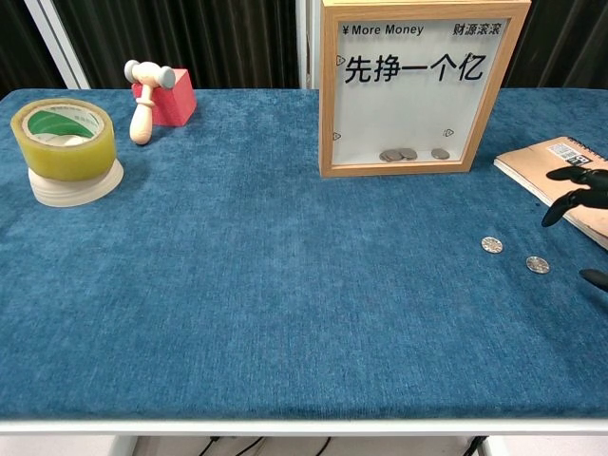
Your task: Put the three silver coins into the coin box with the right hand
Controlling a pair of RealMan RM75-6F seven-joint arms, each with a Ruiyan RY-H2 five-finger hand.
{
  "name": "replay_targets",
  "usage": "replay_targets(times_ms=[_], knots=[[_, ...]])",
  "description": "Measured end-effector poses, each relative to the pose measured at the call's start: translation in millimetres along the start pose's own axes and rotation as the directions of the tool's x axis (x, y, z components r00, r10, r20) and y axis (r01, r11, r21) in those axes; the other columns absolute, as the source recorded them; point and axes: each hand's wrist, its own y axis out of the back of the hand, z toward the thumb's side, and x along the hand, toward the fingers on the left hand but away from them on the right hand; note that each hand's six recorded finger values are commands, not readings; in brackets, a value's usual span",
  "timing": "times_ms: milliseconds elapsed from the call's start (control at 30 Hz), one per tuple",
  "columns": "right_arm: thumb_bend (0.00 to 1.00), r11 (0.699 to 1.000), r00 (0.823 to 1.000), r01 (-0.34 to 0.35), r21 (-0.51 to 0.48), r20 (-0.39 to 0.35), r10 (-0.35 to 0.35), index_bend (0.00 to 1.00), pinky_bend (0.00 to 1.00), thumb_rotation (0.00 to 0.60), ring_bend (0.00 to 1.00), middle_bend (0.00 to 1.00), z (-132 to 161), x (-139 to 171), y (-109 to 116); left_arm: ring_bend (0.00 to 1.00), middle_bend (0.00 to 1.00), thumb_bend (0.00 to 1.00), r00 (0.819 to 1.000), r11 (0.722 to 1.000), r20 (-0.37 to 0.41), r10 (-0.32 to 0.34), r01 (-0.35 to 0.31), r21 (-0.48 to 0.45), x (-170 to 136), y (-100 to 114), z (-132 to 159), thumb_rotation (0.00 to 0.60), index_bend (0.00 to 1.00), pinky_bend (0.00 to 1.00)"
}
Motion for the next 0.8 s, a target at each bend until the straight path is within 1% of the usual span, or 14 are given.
replay_targets(times_ms=[100, 533, 800], knots=[[0.32, 1.0, 1.0, -0.015, 0.0, 0.004, 0.015, 0.31, 0.0, 0.6, 0.0, 0.0, -0.2, -0.9, -4.7, 0.0, 0.01, 0.0, 1.0, 1.0, 0.0, 0.0, 0.0, -0.001, -0.1, -0.2, 0.0, 0.6, 0.06, 0.0], [0.33, 0.999, 0.999, -0.03, -0.027, 0.034, 0.031, 0.31, 0.0, 0.6, 0.0, 0.0, -5.3, -3.0, -19.5, 0.0, 0.01, 0.0, 1.0, 1.0, 0.0, -0.006, 0.006, 0.001, -0.5, -1.2, 0.4, 0.6, 0.06, 0.0], [0.33, 0.999, 0.999, -0.032, -0.035, 0.031, 0.034, 0.33, 0.0, 0.6, 0.0, 0.0, -5.2, -4.4, -22.8, 0.0, 0.01, 0.0, 1.0, 1.0, -0.003, -0.01, 0.01, 0.0, -0.4, -1.9, -0.5, 0.6, 0.06, 0.0]])
